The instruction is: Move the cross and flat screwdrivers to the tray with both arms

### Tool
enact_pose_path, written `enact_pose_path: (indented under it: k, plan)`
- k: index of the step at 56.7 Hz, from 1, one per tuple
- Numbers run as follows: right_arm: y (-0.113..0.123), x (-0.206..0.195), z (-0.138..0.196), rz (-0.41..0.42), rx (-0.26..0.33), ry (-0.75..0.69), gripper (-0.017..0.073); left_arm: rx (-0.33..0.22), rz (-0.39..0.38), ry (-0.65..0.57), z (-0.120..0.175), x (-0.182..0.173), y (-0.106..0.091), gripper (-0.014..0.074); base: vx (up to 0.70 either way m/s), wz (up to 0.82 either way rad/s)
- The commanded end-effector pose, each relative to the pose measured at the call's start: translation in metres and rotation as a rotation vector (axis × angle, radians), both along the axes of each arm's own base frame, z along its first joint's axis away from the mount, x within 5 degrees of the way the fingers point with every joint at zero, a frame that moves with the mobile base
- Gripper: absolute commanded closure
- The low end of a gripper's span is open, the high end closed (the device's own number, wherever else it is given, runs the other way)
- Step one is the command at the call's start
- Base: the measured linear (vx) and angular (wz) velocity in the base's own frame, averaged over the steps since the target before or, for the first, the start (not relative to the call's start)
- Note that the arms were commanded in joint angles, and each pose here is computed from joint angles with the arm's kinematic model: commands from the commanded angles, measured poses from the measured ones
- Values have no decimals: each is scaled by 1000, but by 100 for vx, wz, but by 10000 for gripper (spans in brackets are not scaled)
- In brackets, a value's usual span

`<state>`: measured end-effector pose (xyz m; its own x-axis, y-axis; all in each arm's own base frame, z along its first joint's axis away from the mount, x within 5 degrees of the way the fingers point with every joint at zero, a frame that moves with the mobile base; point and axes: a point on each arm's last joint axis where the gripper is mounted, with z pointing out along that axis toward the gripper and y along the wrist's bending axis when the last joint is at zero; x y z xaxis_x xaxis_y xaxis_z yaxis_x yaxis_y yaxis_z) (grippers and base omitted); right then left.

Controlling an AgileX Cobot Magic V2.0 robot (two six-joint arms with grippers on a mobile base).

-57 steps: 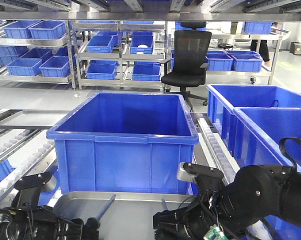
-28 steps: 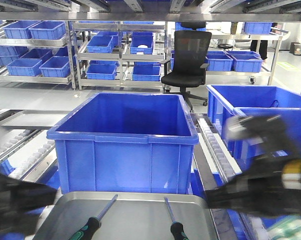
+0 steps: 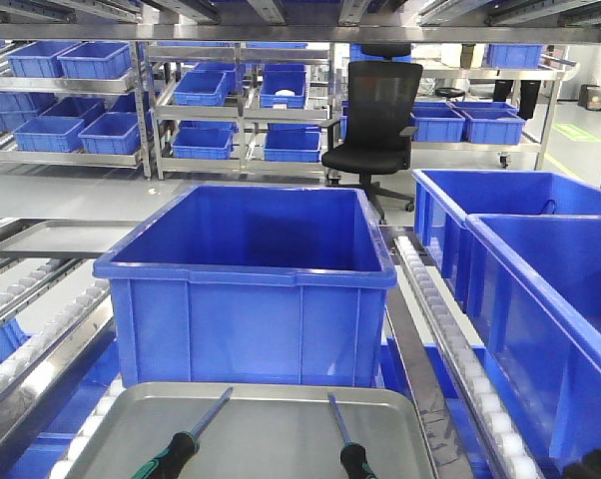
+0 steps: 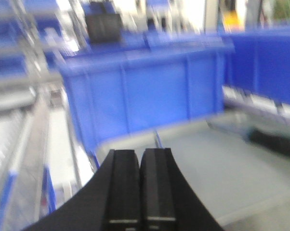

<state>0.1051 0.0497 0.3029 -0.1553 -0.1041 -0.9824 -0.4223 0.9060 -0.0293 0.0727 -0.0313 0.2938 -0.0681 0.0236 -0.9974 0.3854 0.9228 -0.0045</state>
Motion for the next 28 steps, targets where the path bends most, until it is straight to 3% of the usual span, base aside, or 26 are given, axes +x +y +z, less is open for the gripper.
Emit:
enact_pose_path:
  k: [1,28]
  plan:
    - [2,0,16,21,32,-107,567,-77,44,-135,17,1,4,594,0,0]
    - [2,0,16,20,31,-104,567,-75,43,-129,16,2,4,594,0,0]
